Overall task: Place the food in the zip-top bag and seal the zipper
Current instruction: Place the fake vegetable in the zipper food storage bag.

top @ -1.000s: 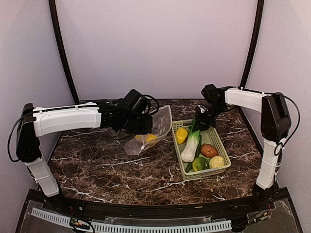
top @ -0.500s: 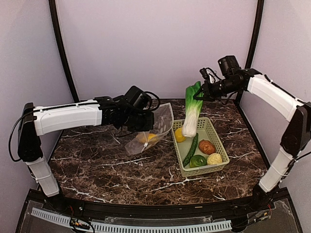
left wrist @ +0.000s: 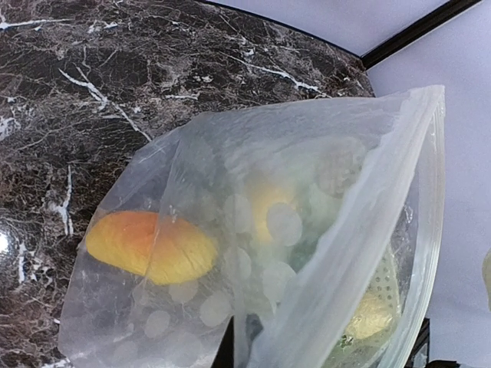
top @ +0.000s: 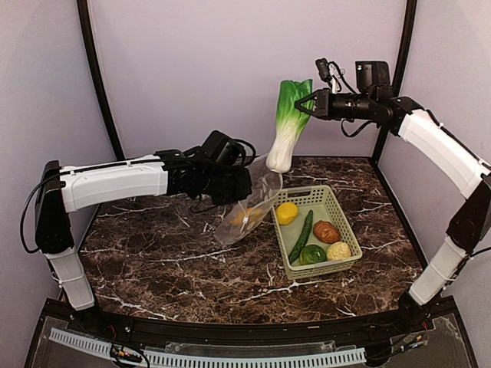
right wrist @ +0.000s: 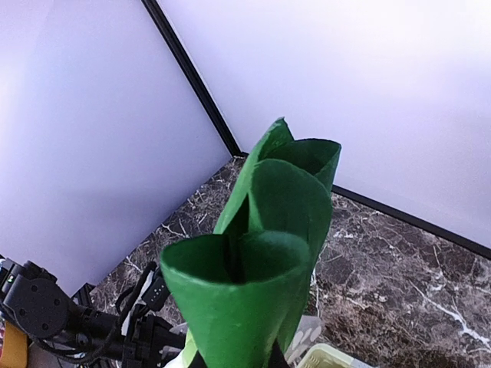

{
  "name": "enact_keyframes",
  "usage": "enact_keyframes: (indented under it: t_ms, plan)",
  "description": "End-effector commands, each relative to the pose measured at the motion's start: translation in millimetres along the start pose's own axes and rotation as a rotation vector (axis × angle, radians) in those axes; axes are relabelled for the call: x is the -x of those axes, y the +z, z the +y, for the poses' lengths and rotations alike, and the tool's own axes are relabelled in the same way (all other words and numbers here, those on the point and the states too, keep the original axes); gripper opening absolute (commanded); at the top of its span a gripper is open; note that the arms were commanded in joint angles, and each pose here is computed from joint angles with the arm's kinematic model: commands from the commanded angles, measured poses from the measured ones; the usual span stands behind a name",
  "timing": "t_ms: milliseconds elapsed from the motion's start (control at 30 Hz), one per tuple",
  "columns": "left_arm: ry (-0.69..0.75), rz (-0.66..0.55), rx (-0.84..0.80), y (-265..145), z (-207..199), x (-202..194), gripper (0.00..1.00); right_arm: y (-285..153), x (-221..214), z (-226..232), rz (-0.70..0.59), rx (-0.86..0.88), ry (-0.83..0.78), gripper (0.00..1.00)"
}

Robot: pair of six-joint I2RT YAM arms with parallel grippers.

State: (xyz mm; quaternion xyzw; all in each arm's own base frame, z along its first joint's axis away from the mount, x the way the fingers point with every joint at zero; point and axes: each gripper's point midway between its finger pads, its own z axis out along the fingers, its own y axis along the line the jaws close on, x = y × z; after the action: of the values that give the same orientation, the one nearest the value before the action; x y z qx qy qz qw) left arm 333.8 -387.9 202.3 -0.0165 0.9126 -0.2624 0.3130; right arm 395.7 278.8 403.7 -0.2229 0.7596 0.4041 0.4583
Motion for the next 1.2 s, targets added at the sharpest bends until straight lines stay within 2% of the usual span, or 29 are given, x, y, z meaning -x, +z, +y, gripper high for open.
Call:
enact_keyframes:
  t_ms: [0, 133, 300, 700, 800, 967, 1167]
  plan:
    - [-0.127, -0.060, -0.088, -7, -22, 20, 0.01, 18, 20, 13, -0.097, -0.008, -0.080, 0.00]
    - [-0.211, -0.107, -0.113, -11, -22, 28, 0.01, 35, 4, 20, -0.082, -0.045, -0.141, 0.00]
    - [-0.249, -0.166, -0.112, -19, -20, 39, 0.01, 48, -23, 34, -0.038, -0.072, -0.192, 0.00]
    - [-0.334, -0.277, -0.086, -31, 4, 47, 0.01, 54, -83, 57, 0.140, -0.099, -0.098, 0.00]
    - [-0.349, -0.292, -0.089, -33, 6, 48, 0.01, 60, -99, 59, 0.175, -0.153, -0.145, 0.00]
    - [-0.356, -0.317, -0.111, -39, 2, 55, 0.01, 60, -92, 48, 0.145, -0.295, -0.246, 0.00]
    - [-0.347, -0.315, -0.117, -42, 0, 56, 0.01, 50, -54, 44, 0.051, -0.386, -0.333, 0.00]
